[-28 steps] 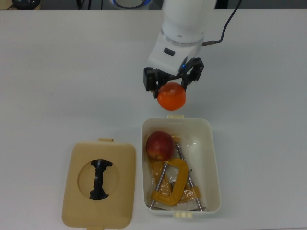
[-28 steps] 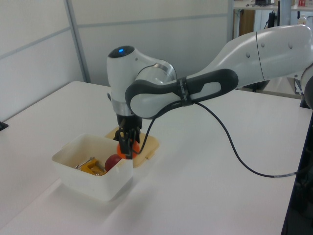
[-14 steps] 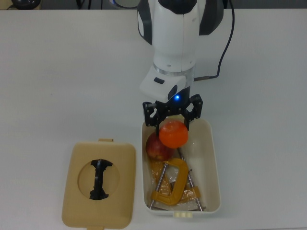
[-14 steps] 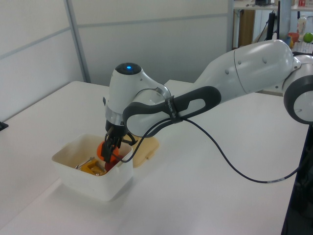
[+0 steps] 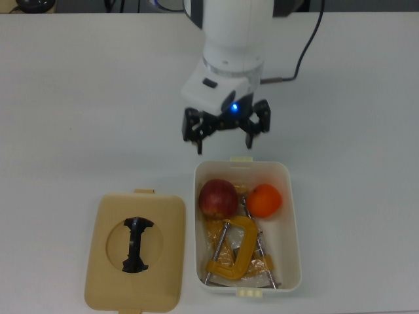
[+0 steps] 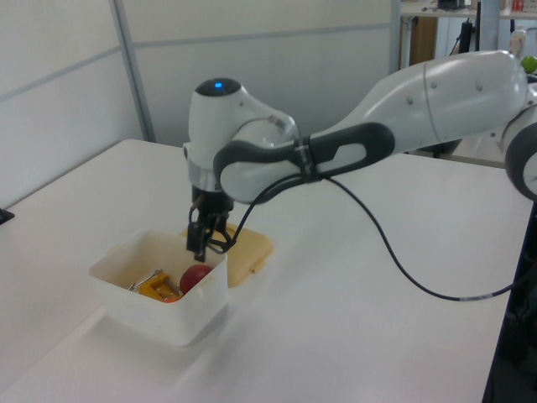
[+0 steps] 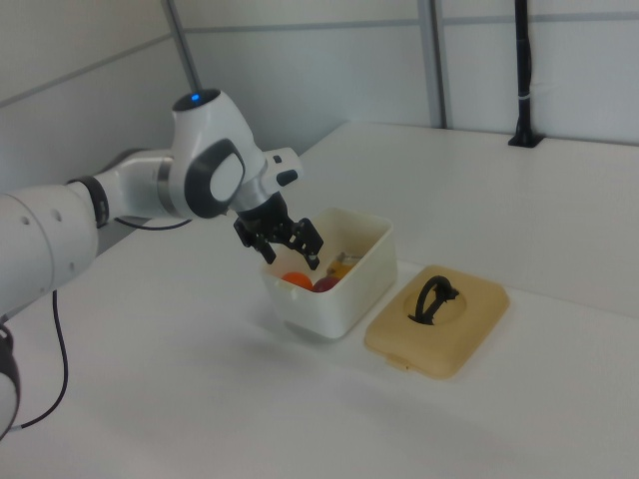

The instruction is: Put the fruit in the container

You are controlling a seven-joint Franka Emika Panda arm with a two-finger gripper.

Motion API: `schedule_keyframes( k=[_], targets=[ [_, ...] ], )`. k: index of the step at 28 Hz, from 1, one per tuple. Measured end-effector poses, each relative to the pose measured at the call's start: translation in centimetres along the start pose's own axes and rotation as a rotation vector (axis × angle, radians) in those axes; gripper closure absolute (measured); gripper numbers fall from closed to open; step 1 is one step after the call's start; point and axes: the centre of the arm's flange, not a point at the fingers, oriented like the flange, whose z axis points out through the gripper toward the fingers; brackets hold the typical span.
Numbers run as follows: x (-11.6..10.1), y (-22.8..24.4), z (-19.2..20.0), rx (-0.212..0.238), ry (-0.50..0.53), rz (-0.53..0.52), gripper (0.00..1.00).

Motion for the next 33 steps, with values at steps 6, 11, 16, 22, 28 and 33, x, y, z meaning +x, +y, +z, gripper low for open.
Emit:
schedule_keyframes(
  k=[6, 11, 16, 22, 28, 33],
  targets=[
    [-3.5, 3.1, -3.8, -0.019, -0.196, -0.041, 0.00],
    [-5.0, 5.7, -4.8, -0.025, -0.269, -0.030, 0.00],
    [-5.6, 8.7, -3.9, -0.030, -0.299, 0.012, 0.00],
    [-5.9, 10.5, -3.2, -0.028, -0.312, 0.039, 0.00],
    [-6.0, 10.7, -2.6, -0.020, -0.321, 0.045, 0.00],
    [-6.1, 11.2, -1.9, -0.016, -0.333, 0.053, 0.00]
  ],
)
